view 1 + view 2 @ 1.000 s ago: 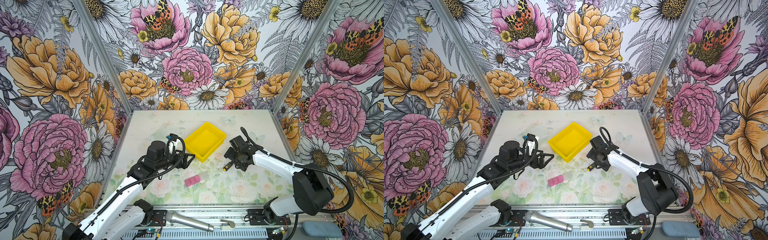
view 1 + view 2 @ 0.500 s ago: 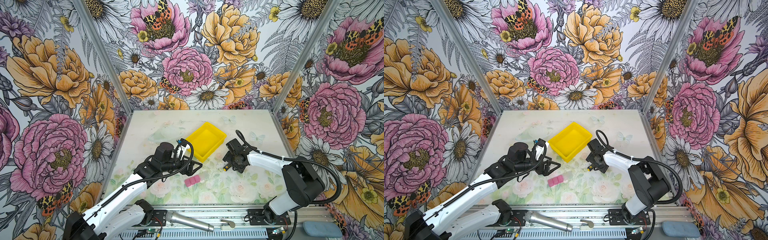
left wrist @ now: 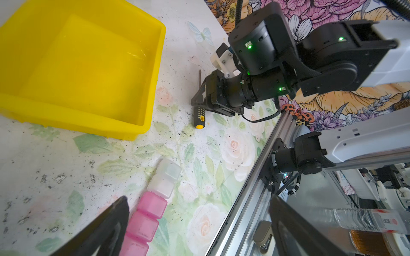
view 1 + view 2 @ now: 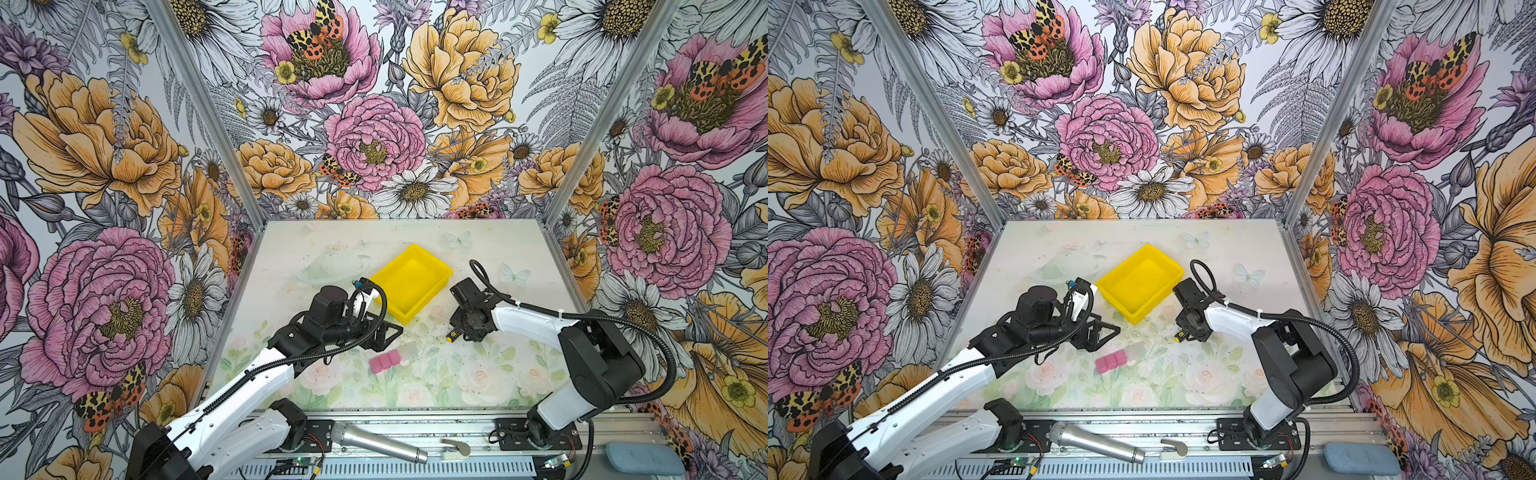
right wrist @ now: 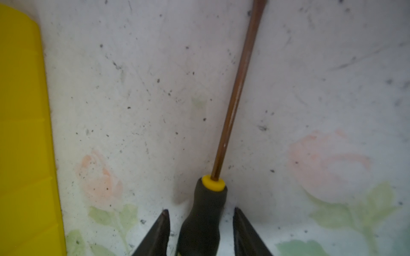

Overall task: Put the screwdriver in the bin
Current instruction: Pick up the screwdriver from the center of the table.

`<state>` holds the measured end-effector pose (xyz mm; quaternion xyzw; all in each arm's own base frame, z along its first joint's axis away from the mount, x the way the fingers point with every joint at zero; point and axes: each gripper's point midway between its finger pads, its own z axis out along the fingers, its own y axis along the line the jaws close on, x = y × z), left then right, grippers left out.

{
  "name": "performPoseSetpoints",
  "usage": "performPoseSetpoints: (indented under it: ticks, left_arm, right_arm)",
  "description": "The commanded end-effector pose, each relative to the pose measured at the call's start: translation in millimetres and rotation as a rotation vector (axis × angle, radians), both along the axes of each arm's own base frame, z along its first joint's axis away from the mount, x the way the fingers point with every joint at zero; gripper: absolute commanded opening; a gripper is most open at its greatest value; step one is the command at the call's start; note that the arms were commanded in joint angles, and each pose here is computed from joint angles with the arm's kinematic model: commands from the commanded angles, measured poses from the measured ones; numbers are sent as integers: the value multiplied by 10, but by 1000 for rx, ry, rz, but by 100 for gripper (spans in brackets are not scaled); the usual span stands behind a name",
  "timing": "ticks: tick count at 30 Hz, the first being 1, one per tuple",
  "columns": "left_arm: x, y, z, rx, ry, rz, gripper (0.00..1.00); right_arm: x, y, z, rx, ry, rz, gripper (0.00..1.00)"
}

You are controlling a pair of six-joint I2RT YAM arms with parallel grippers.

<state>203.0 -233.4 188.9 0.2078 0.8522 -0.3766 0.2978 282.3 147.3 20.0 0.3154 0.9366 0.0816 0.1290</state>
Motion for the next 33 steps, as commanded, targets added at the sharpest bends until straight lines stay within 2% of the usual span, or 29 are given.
performPoseSetpoints:
  ticks: [1, 10, 18, 27, 33]
  left_arm:
    - [25, 46, -42, 34, -39, 18, 99]
    - [85, 105, -26, 54, -72, 55, 99]
    - [67, 99, -36, 58, -74, 52, 99]
    - [86, 112, -21, 76, -96, 65, 99]
    - [117, 161, 26, 79, -121, 96, 99]
  right_arm:
    - [-133, -72, -152, -37, 41, 1, 41]
    - [-217, -194, -141, -61, 23, -24, 21]
    - [-163, -218, 48, -64, -51, 3, 0]
    - [29, -66, 563, -25, -206, 95, 0]
    - [173, 177, 1099, 13, -306, 180, 0]
